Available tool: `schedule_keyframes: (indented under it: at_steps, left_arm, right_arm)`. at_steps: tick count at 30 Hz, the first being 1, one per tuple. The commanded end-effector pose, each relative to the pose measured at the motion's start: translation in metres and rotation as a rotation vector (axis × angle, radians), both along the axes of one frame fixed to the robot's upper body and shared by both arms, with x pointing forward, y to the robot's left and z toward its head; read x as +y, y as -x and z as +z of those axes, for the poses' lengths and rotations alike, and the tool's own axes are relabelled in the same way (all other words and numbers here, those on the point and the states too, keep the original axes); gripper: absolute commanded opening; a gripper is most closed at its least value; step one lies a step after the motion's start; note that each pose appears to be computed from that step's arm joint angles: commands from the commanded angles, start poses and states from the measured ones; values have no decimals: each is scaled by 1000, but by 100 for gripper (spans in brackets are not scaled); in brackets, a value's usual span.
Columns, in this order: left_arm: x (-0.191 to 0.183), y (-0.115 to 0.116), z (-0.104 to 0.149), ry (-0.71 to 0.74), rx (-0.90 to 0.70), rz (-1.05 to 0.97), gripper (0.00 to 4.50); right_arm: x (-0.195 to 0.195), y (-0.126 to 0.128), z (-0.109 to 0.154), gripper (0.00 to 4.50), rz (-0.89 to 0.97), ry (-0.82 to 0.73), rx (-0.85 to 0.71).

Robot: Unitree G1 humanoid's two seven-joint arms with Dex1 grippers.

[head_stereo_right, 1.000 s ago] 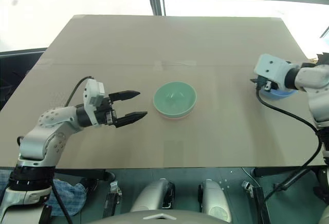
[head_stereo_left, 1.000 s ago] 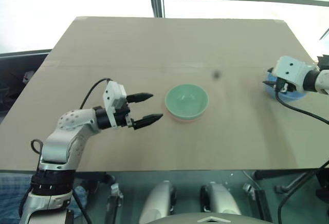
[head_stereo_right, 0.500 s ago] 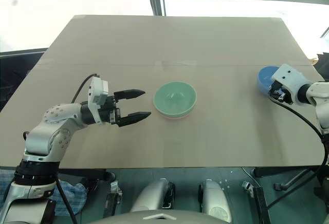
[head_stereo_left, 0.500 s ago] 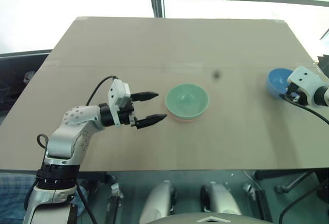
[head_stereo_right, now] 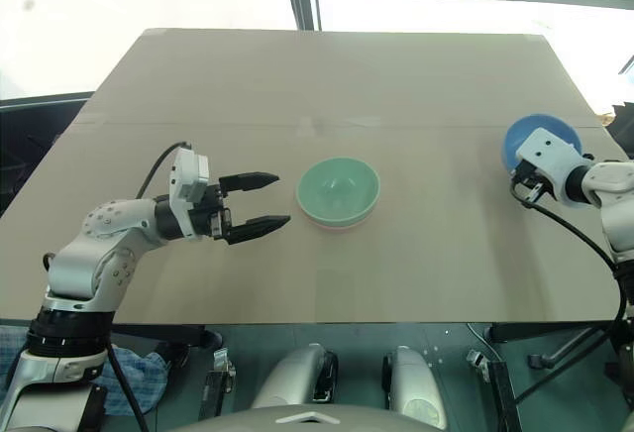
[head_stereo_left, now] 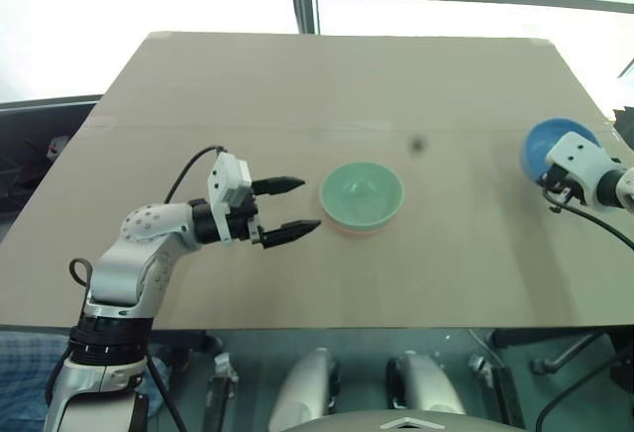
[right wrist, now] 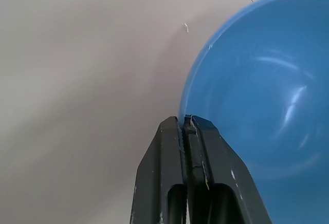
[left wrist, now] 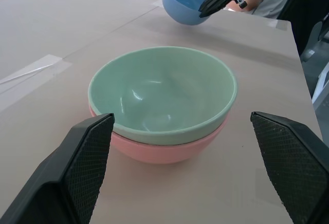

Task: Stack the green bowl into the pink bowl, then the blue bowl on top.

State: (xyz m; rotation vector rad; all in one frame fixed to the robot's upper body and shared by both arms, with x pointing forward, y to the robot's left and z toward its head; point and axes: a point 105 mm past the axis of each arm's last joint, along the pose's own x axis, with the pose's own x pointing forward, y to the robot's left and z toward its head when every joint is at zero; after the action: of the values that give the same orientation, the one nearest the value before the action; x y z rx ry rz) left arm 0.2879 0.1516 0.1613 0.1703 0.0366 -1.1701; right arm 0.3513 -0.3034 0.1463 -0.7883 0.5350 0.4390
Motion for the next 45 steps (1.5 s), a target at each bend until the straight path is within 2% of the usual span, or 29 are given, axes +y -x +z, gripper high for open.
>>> schedule_keyframes:
  at_steps: [1,7,13,16,21,29,43,44,45]
  left_arm:
    - [3,0,10,-6,-47,0,450]
    - [4,0,10,-10,-45,-3,450]
    - [5,0,10,-11,-44,-5,450]
    - [5,-1,11,-11,-57,-1,450]
    - [7,-5,27,43,-117,21,450]
    - [11,-4,36,69,-174,41,450]
    - [16,5,31,63,-151,66,450]
    - [16,5,31,63,-151,66,450]
    - [16,5,31,62,-151,67,450]
  right_arm:
    - [4,0,13,1,30,24,-38]
    - [52,9,43,1,261,3,-77]
    - [124,42,79,1,576,-25,-83]
    - [145,56,86,1,677,-28,-74]
    - [177,76,89,1,823,-40,-56]
    - [219,92,85,1,963,-76,-44]
    - [259,85,92,1,1071,-54,-121]
    - [259,84,93,63,1071,-55,-124]
    - [260,83,95,74,1066,-61,-129]
